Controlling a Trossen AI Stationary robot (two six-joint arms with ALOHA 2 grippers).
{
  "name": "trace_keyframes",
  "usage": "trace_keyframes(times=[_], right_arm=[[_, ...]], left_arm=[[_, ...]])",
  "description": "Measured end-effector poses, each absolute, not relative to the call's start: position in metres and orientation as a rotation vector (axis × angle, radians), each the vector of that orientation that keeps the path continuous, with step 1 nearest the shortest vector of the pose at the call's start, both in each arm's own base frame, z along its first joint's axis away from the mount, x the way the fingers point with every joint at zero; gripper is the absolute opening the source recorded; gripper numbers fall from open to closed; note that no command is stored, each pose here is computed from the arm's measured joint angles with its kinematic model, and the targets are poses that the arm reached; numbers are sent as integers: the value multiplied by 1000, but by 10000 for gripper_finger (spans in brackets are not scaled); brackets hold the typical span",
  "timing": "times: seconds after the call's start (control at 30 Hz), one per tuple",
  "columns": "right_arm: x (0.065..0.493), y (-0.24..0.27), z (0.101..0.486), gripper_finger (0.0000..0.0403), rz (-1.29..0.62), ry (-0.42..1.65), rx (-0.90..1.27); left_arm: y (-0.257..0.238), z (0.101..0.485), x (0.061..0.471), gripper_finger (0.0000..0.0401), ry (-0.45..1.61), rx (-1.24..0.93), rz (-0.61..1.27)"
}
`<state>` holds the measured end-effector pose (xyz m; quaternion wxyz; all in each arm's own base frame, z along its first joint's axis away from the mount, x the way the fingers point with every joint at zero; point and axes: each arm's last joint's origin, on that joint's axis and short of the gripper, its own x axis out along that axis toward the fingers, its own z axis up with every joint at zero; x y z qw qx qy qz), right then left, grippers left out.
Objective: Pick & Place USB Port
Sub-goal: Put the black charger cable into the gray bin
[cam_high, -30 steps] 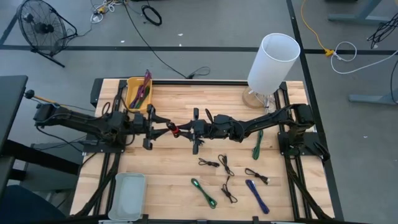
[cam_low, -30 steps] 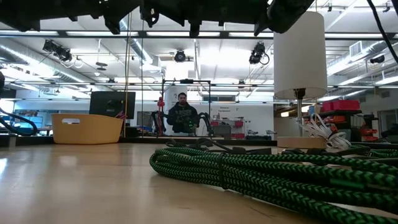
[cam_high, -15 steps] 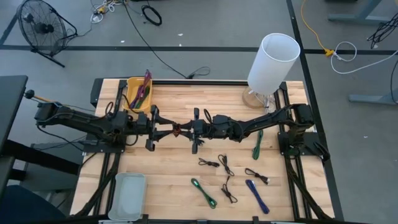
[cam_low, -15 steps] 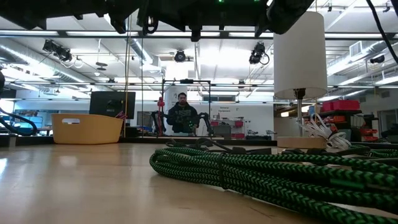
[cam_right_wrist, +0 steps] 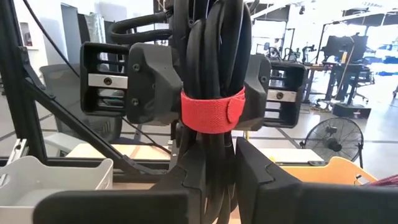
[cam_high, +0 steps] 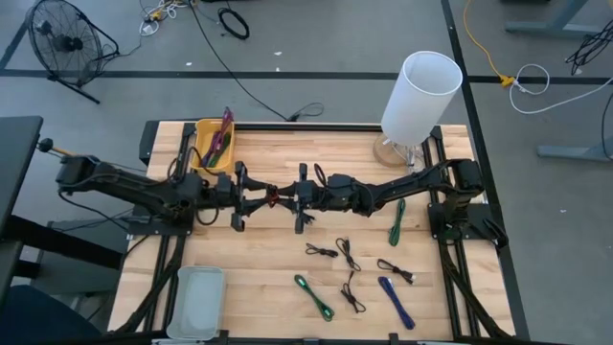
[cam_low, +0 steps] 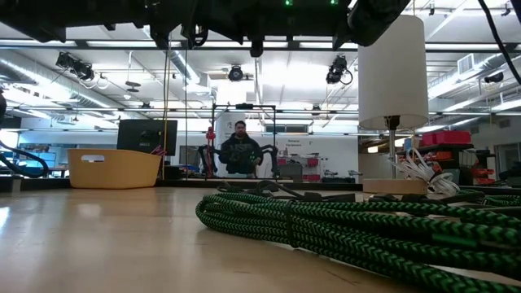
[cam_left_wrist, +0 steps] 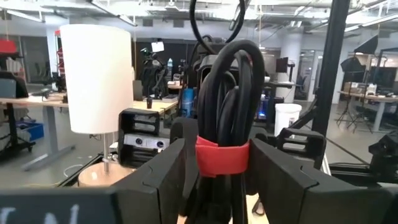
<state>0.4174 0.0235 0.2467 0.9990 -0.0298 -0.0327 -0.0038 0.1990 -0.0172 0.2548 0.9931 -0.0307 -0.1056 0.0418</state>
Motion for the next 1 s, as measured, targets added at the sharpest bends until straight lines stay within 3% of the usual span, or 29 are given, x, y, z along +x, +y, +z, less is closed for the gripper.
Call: trace_keyframes(times=[0.17, 0.3, 0.33, 0.4, 0.7, 0.83, 1.0], right_arm=[[417, 24, 246, 40, -6, -58, -60], [417, 24, 245, 40, 0, -50, -62], [417, 24, 245, 40, 0, -51, -62], [417, 24, 245, 49, 0, -50, -62], [417, 23, 245, 199, -16, -50, -44], [417, 24, 245, 221, -8, -50, -39], [417, 25, 245, 219, 6, -52, -39]], left_arm=[[-17, 254, 200, 150, -216, -45, 85], [-17, 254, 200, 49, -214, -45, 80], [-18, 254, 200, 43, -216, -43, 77], [-17, 254, 200, 43, -216, -49, 77], [-18, 256, 197, 43, -211, -63, 70], [-16, 260, 187, 43, -196, -76, 90], [-10, 265, 165, 43, -149, -104, 188]])
